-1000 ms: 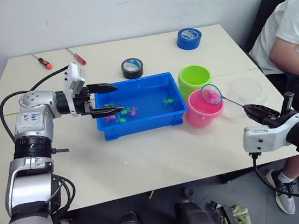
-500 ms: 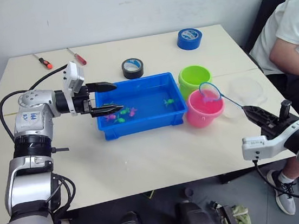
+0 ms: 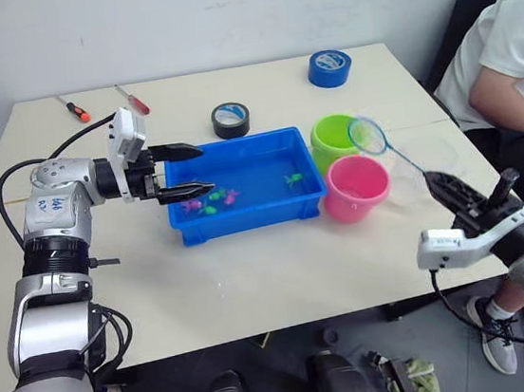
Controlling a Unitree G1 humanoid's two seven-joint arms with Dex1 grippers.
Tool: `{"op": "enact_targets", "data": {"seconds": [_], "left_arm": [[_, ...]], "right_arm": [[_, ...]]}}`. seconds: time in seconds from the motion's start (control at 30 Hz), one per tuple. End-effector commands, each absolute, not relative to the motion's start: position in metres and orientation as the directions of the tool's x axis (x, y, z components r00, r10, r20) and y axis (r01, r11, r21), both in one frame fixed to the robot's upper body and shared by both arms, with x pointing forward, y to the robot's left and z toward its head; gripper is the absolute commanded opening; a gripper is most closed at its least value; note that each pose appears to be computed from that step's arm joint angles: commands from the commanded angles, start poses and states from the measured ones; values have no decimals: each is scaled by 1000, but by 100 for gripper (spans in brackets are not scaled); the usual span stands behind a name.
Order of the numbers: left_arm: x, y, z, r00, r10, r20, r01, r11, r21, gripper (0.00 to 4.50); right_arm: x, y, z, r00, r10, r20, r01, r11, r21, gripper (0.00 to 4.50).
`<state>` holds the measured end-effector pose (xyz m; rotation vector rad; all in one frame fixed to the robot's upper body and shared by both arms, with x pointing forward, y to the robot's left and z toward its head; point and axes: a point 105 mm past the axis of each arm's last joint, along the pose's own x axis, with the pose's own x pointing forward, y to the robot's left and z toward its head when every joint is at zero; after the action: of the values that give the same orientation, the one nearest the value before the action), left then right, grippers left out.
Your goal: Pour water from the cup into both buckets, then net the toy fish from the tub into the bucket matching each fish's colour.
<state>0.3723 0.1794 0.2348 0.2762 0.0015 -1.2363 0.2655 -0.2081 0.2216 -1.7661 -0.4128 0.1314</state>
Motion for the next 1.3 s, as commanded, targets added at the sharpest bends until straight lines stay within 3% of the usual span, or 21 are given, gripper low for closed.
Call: {"op": "enact_targets", "data": {"seconds": [0.03,0.1,0.2,0.4,0.6,0.9,1.3], "left_arm": [[373,203,249,423,-897,-129,889,384,250,447],[374,217,251,477,-869,-134,863,434,259,447],[373,242,249,564,-811,-158,813,511,279,447],[362,265,236,636,-751,-179,767,589,255,447],[349,271,220,669,-713,-211,742,625,240,447],[335,266,209,682,-698,-219,731,647,214,447],[326,257,212,683,-701,-206,731,652,203,447]], "right_arm": [[265,-190,236,897,415,155,183,-27,-983,0],[273,-183,242,892,426,153,114,114,-987,0],[296,-168,248,890,447,86,-118,409,-905,0],[327,-139,250,828,555,-83,-468,601,-648,0],[337,-107,237,721,649,-242,-674,575,-464,0],[351,-95,207,676,622,-395,-731,502,-462,0],[353,-83,182,627,619,-474,-776,445,-446,0]]}}
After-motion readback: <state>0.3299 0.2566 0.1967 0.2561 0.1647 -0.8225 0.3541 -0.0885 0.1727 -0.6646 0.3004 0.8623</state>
